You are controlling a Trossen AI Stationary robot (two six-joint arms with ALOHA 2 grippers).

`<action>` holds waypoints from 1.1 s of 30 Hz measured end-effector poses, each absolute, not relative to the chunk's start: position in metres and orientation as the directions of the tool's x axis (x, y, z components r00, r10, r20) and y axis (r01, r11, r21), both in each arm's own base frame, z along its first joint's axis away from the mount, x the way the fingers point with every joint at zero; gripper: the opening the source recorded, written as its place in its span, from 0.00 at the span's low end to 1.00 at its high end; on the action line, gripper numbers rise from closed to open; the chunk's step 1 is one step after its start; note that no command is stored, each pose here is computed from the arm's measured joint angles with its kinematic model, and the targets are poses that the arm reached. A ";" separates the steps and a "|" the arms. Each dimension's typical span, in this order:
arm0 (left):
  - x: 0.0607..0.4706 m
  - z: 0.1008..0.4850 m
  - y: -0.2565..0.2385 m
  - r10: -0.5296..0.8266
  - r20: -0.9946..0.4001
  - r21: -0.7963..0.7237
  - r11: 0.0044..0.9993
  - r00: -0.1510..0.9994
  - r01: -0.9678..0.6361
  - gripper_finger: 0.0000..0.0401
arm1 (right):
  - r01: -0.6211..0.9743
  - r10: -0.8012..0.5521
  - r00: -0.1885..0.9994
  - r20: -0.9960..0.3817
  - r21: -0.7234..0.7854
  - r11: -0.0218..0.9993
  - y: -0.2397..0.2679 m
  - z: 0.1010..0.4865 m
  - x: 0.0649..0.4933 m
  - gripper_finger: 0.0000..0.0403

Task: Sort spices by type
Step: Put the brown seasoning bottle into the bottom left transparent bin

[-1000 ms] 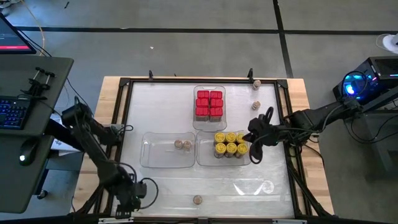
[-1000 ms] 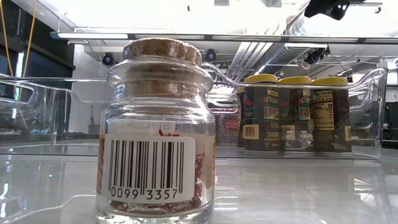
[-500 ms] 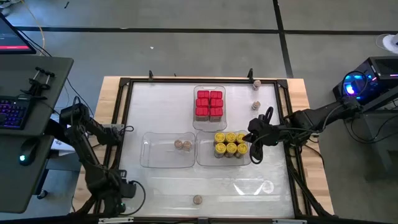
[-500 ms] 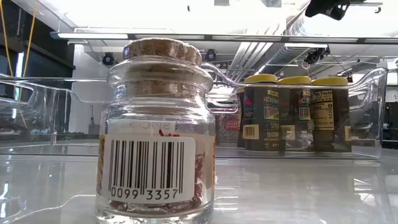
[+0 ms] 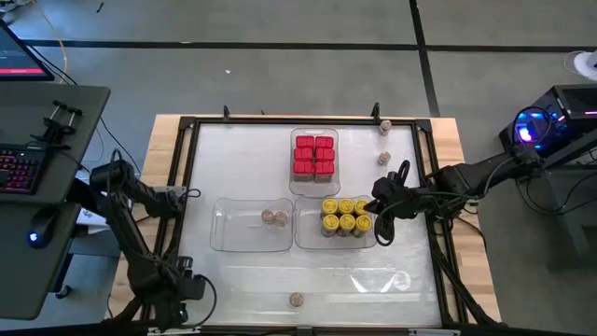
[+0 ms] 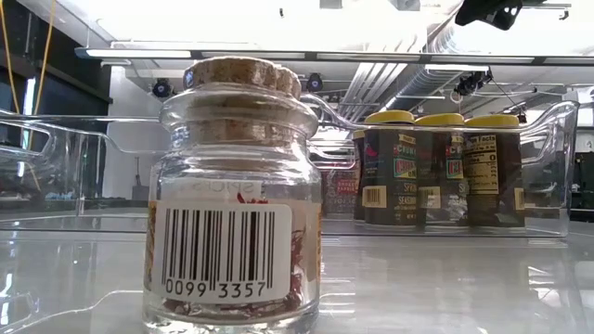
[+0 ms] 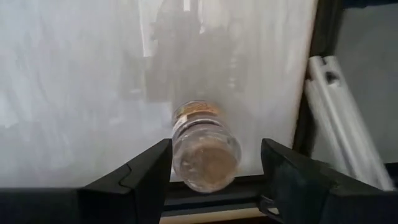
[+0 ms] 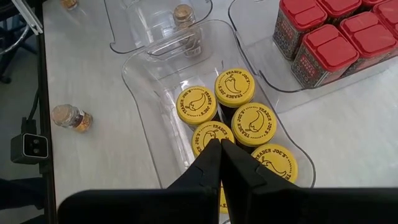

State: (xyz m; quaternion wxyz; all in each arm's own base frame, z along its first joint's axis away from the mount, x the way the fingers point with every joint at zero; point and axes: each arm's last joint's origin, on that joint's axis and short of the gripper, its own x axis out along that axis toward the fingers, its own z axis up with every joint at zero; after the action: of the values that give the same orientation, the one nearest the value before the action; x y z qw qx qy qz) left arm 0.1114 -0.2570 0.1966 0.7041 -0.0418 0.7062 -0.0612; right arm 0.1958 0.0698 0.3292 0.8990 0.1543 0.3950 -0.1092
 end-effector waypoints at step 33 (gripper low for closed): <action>0.121 0.239 -0.236 -0.295 -0.952 -0.301 0.949 0.078 -0.089 0.36 | 0.321 -0.072 0.670 -0.738 0.201 0.926 0.070 0.330 0.196 0.00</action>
State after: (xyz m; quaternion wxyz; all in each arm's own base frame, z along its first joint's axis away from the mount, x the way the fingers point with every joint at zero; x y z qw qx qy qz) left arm 0.1212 -0.2362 0.2389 0.7201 -0.1421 0.6754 -0.0714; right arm 0.1964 0.0701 0.3298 0.9000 0.1589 0.3910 -0.1091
